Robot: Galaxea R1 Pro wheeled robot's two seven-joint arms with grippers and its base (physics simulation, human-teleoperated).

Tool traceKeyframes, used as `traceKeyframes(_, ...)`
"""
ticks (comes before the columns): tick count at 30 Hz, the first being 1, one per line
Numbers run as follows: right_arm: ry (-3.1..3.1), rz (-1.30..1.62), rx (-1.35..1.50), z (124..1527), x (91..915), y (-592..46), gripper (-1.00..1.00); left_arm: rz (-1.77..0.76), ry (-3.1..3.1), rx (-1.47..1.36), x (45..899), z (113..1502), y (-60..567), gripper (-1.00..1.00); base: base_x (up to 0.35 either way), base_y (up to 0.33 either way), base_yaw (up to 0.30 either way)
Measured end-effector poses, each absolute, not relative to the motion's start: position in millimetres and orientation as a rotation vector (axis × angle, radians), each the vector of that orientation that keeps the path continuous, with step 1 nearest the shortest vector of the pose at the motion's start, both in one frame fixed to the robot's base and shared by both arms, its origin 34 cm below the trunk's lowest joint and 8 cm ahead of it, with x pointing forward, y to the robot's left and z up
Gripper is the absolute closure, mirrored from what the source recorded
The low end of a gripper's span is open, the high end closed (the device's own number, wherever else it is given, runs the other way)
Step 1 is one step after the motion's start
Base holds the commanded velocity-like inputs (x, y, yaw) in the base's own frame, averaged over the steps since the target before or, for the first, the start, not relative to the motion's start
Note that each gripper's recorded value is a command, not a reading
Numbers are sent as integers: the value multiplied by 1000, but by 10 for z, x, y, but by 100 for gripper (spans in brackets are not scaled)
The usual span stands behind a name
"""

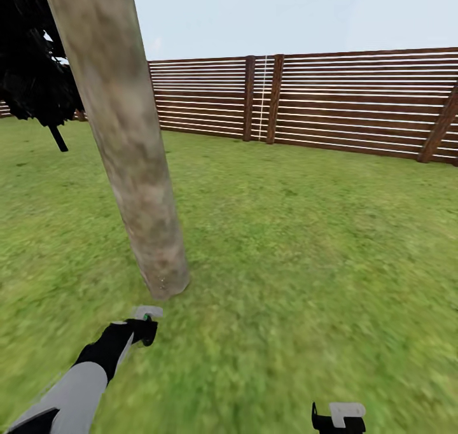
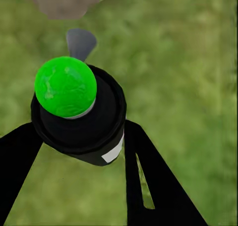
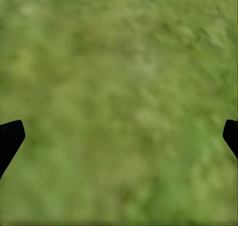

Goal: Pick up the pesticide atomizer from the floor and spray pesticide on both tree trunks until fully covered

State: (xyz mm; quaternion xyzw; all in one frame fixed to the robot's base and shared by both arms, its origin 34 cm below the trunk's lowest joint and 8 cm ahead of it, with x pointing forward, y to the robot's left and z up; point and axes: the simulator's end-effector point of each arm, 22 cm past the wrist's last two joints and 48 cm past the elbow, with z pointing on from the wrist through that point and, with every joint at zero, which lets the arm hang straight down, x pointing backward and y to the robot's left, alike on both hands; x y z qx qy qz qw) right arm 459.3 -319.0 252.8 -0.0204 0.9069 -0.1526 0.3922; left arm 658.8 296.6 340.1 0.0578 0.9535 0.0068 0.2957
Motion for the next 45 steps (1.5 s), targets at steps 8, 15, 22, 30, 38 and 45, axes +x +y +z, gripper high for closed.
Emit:
traceKeyframes(8, 2304, -388, -53, 2526, 4591, -3199, -100, 97, 2517, 141, 6680, 3544, 3391, 100, -43, 11, 0)
traceKeyframes(15, 2305, -389, -54, 2524, 4586, -3208, -100, 38, 2483, 172, 6824, 3639, 2970, 100, -93, 21, 0)
traceKeyframes(22, 2306, -388, -55, 2522, 4584, -3206, -100, 64, 2457, 183, 6912, 3859, 3423, 100, -1, 0, 0)
traceKeyframes(30, 2306, -388, -56, 2522, 4585, -3205, -100, 1, 2433, 197, 7009, 3930, 3055, 100, -124, 88, 0)
traceKeyframes(38, 2305, -388, -56, 2523, 4585, -3205, -100, -24, 2438, 245, 7311, 4299, 2738, 100, -26, 20, 0)
traceKeyframes(45, 2305, -386, -58, 2521, 4587, -3202, -100, 59, 2472, 266, 7417, 4521, 3283, 100, 0, 0, 0)
